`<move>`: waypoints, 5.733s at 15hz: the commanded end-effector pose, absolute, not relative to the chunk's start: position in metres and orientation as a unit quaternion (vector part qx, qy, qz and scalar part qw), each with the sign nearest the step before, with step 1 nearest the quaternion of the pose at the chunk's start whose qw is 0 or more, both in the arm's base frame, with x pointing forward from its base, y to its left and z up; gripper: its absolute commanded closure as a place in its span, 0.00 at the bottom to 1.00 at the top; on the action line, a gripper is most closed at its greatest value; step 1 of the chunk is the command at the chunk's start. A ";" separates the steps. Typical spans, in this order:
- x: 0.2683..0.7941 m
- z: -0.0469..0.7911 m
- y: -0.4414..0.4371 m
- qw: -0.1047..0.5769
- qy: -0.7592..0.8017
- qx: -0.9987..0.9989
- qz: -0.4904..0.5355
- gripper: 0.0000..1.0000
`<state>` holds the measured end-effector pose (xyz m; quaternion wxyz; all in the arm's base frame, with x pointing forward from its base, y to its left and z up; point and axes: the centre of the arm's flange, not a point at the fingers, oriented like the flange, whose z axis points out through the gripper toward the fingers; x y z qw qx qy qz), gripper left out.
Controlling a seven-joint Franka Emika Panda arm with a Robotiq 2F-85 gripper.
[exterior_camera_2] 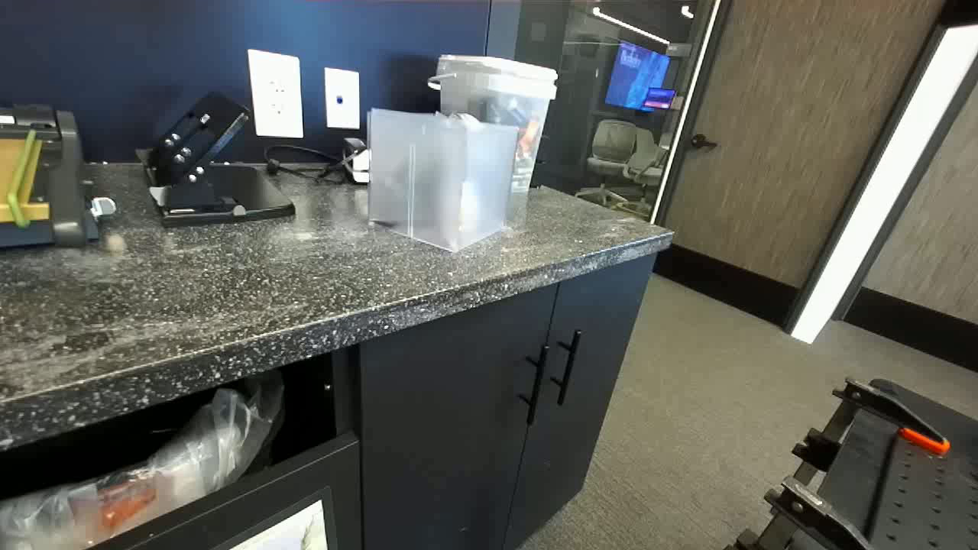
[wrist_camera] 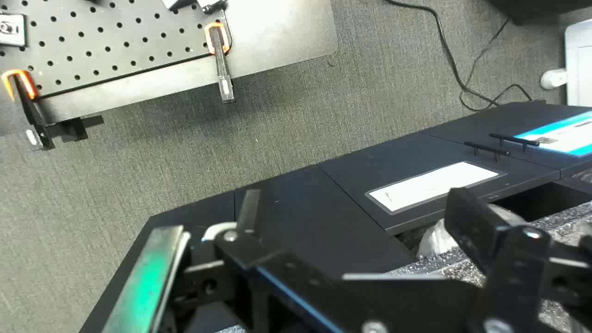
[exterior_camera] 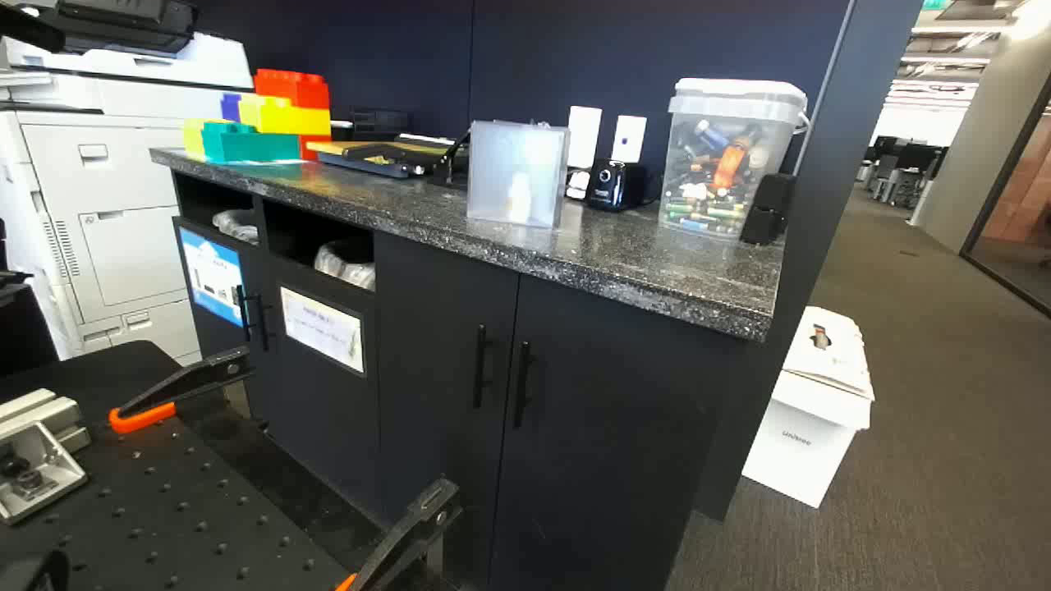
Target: Open the left door of the cabinet on the right
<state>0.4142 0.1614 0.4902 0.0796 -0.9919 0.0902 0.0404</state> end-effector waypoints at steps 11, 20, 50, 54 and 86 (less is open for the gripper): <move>0.462 0.446 0.161 0.093 0.130 -0.987 0.021 0.00; 0.514 0.281 0.150 0.050 0.175 -0.983 -0.037 0.00; 0.609 -0.001 0.164 -0.073 0.202 -0.950 -0.226 0.00; 0.609 -0.007 0.144 -0.093 0.212 -0.945 -0.231 0.00; 0.487 0.051 0.207 -0.087 0.204 -0.966 -0.133 0.96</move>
